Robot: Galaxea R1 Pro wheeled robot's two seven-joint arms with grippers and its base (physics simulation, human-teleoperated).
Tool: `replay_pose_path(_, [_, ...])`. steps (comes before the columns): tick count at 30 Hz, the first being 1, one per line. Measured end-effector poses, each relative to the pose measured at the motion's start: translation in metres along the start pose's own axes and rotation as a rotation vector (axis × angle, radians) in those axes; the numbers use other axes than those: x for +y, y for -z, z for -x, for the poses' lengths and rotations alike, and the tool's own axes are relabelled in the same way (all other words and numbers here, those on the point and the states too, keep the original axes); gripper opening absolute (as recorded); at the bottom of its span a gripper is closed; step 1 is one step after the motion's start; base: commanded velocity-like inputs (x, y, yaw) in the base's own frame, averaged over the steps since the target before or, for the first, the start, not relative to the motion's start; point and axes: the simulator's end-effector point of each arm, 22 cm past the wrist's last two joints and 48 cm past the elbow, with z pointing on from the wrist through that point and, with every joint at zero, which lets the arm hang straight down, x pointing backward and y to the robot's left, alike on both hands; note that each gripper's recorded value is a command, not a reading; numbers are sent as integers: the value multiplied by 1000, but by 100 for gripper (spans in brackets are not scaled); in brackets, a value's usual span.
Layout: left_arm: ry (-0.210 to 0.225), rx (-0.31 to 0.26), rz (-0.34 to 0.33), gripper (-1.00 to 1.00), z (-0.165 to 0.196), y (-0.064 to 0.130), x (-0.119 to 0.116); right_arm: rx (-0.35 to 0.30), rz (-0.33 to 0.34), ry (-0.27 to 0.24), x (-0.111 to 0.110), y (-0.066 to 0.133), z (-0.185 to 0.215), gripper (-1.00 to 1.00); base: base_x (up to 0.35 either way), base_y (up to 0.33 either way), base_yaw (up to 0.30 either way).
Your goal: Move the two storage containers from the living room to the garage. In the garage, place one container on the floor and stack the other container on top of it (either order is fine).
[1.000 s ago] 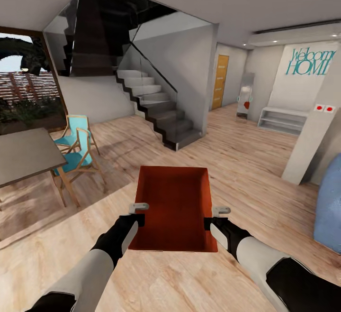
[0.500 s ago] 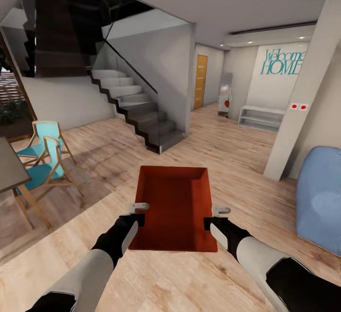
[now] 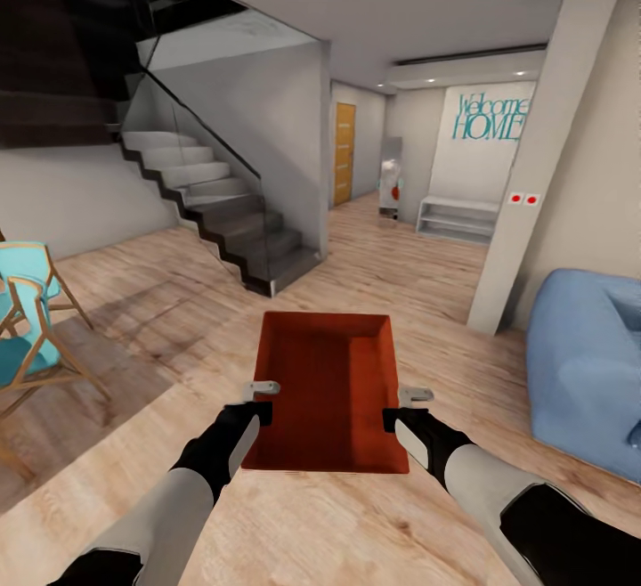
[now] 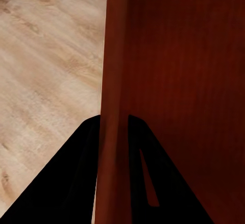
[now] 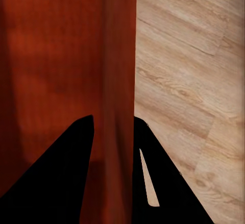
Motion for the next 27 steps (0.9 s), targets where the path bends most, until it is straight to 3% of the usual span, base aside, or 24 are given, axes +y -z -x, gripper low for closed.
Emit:
replay_pose_path(13, [-1, -1, 0, -100, 1, 0, 0, -1, 1, -1, 0, 0, 0, -100, 322, 0, -12])
replay_pose_path(27, [0, 0, 0, -100, 0, 0, 0, 0, 0, -1, 0, 0, 0, -100, 322, 0, -220])
